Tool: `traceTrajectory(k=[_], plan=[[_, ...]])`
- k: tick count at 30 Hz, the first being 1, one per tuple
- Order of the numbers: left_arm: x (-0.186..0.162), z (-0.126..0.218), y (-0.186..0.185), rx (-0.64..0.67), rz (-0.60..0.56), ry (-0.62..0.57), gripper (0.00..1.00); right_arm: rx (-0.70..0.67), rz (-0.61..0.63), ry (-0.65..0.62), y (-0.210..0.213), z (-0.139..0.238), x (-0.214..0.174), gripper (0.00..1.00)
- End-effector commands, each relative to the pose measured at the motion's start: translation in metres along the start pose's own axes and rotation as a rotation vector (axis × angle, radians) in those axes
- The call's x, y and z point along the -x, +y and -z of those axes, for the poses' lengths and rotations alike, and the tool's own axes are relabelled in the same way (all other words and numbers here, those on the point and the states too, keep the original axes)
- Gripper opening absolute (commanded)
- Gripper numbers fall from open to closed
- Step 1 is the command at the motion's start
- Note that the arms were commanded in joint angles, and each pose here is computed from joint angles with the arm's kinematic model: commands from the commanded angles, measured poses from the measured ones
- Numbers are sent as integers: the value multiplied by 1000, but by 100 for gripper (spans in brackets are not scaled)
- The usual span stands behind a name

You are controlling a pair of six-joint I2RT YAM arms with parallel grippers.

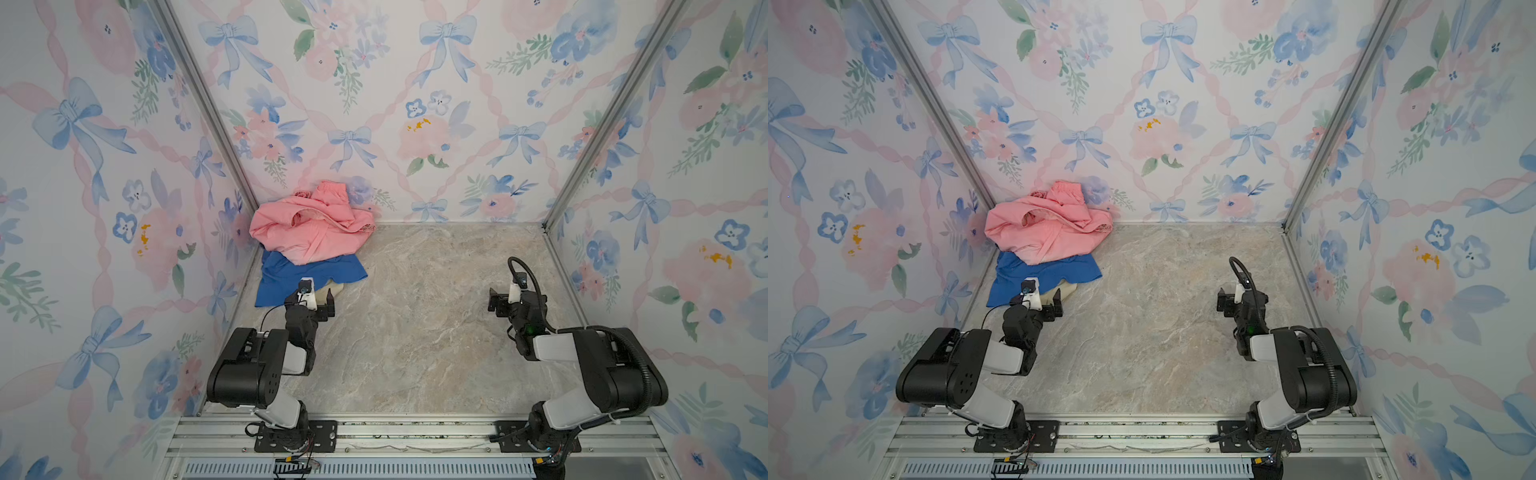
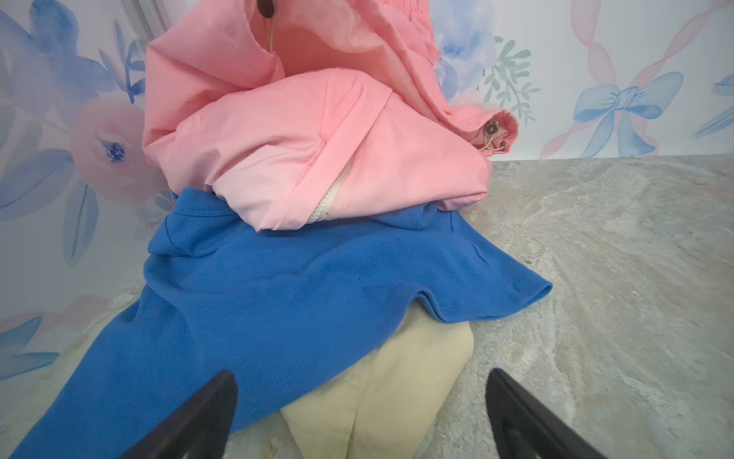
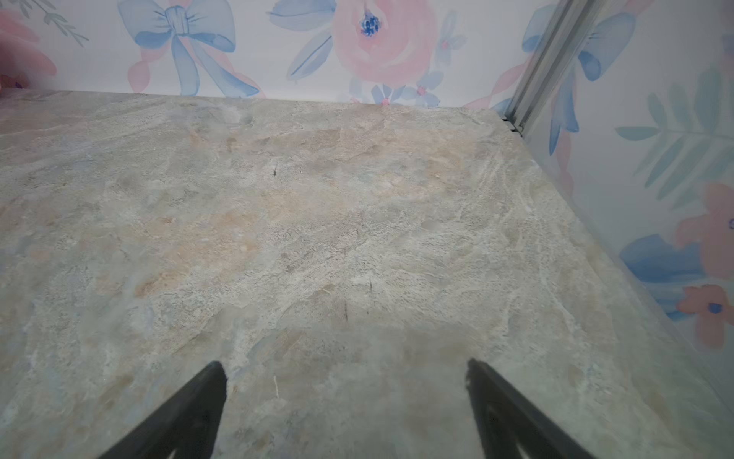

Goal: Pick out a specific cloth from the pile
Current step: 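Reach the left gripper to the cream garment while the right arm advances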

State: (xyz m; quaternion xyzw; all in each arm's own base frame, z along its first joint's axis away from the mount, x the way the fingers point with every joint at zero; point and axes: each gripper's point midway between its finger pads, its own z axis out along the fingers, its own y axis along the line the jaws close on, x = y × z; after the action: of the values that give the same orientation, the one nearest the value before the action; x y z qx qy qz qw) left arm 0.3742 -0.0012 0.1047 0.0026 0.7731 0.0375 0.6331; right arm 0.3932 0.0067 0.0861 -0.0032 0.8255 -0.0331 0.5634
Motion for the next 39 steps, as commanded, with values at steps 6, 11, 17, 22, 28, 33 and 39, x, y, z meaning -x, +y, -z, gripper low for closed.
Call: traceTrajectory(k=[6, 11, 17, 22, 28, 33, 39], plan=[[3, -3, 2, -14, 1, -5, 98, -12, -21, -38, -4, -2, 13, 97], [3, -3, 2, -47, 20, -5, 98, -14, -21, -38, -4, -2, 13, 97], [2, -3, 1, -55, 23, -4, 98, -16, -19, -38, -5, -2, 13, 97], [13, 5, 12, -11, 49, -41, 98, -51, -31, -111, -10, 13, 25, 97], [66, 34, 22, 145, 117, -14, 97, -6, 47, -87, 26, 71, 91, 97], [69, 41, -2, 106, 195, 278, 79, 264, 77, -38, 114, 133, 129, 97], [20, 30, -30, 23, 140, 610, 70, 606, 74, 49, 226, 197, 111, 97]])
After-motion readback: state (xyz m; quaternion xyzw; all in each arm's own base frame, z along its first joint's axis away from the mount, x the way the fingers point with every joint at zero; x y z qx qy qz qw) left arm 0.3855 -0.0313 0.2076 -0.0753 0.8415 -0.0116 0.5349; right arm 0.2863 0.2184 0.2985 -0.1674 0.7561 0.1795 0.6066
